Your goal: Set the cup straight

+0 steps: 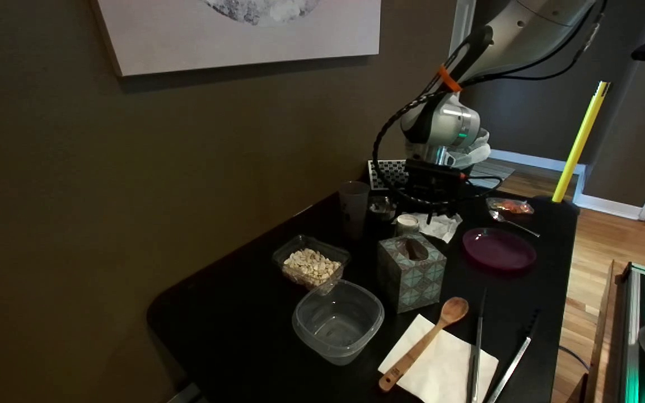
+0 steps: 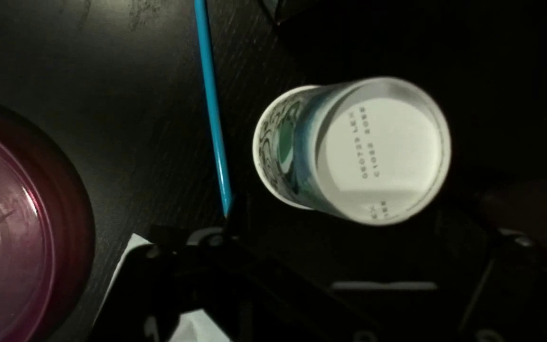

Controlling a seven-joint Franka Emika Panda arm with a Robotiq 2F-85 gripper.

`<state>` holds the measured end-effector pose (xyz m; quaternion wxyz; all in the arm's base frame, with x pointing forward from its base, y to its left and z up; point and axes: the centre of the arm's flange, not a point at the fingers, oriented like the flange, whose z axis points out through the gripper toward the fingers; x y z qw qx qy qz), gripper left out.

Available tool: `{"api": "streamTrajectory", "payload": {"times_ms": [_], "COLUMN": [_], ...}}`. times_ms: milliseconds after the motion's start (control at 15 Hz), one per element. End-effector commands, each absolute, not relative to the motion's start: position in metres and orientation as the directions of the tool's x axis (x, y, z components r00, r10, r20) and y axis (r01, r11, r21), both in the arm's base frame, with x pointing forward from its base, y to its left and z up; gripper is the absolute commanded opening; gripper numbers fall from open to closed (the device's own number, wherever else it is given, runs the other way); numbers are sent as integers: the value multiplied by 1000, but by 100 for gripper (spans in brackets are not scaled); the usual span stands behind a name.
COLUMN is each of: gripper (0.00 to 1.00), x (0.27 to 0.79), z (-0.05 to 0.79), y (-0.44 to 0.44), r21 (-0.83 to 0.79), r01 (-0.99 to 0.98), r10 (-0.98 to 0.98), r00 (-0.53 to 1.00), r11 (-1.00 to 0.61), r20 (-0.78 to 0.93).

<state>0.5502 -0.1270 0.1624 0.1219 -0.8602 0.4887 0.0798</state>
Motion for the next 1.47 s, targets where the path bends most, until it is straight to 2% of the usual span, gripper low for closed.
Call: {"api": "streamTrajectory", "payload": {"times_ms": [0,133,267,400,667,733,1133,1400], "gripper": [100,99,89,70,38,34,38,32], "x": [560,563,565,567,568,567,551,545], "z": [151,151,151,151,154,156,170,176], "y": [-134,-134,-135,-136,-137,-136,-122,-109], "r21": [-143,-147,-152,-154,-154,-152,-122,-104], "r01": [-867,-872,-876,-879,-883,-882,-865,-845], "r10": [-804,-798,-793,-788,-789,-790,-805,-813], "r00": [496,486,479,474,467,467,498,533], "r11": [-477,-466,-457,-451,-444,-445,-487,-525], "r20": [-329,-355,-377,-392,-400,-397,-322,-233]}}
